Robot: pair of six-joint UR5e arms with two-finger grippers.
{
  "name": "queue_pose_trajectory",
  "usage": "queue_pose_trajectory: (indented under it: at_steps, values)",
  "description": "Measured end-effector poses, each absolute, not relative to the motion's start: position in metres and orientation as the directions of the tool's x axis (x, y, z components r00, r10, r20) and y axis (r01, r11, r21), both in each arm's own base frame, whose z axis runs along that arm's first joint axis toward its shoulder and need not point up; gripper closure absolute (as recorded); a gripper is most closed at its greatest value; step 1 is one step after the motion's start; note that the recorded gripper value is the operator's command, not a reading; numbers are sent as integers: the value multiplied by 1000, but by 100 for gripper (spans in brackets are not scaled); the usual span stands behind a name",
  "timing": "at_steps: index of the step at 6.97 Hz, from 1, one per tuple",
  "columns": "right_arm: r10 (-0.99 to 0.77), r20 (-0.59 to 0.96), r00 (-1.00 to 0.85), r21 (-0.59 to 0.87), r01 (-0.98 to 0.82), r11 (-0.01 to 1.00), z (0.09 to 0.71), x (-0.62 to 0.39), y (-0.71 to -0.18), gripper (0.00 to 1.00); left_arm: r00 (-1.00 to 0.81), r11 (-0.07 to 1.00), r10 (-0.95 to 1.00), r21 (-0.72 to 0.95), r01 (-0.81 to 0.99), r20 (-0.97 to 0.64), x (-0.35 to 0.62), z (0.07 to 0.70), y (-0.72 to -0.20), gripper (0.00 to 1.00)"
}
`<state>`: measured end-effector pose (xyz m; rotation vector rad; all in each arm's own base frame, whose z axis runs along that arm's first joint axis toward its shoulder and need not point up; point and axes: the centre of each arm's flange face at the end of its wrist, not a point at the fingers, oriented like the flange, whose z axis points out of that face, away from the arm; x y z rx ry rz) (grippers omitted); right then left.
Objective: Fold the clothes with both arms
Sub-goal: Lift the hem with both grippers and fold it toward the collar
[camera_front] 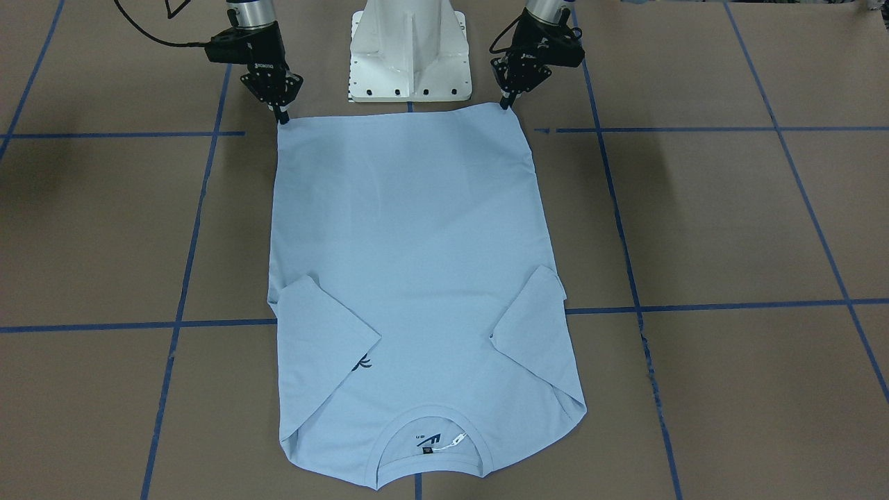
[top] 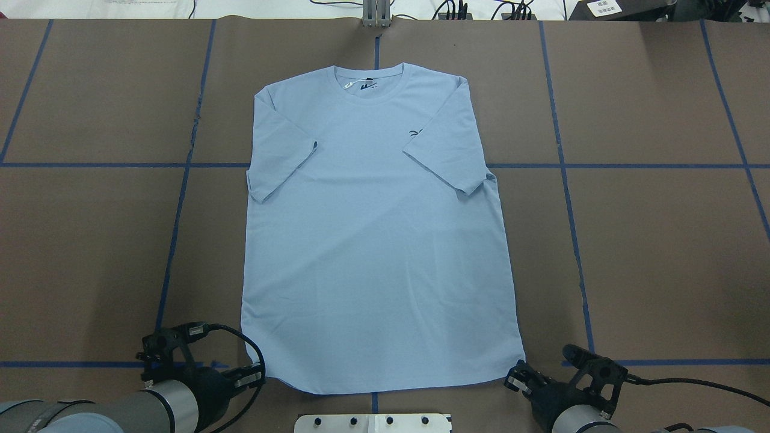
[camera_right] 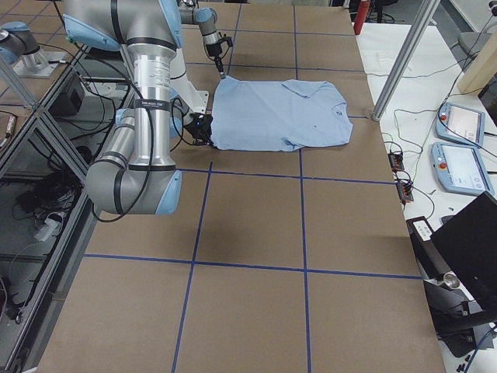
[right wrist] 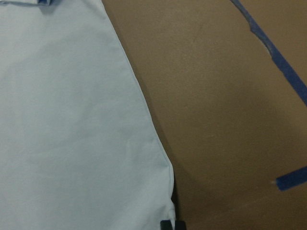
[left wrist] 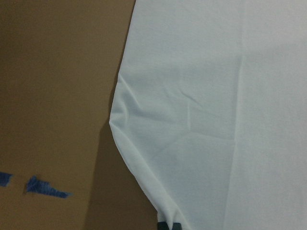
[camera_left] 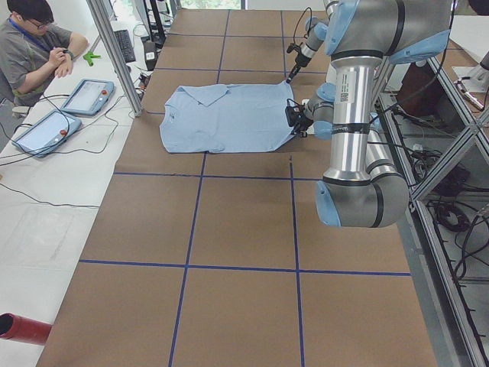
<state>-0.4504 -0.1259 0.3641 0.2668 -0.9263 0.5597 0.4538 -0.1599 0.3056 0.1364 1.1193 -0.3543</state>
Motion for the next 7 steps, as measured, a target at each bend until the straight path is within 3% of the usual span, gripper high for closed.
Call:
queue_pose_trajectory:
  at_steps: [4,7]
  values:
    - [327,803,498,-57,-482,874,230,-357,-158,100,378,980,-142,-74,187,-915,346,204,-166,100]
    - [270,788,554,13,-454,891,163,-345,-257,100,425,968,25,129,217,-905,307,173,-254,100]
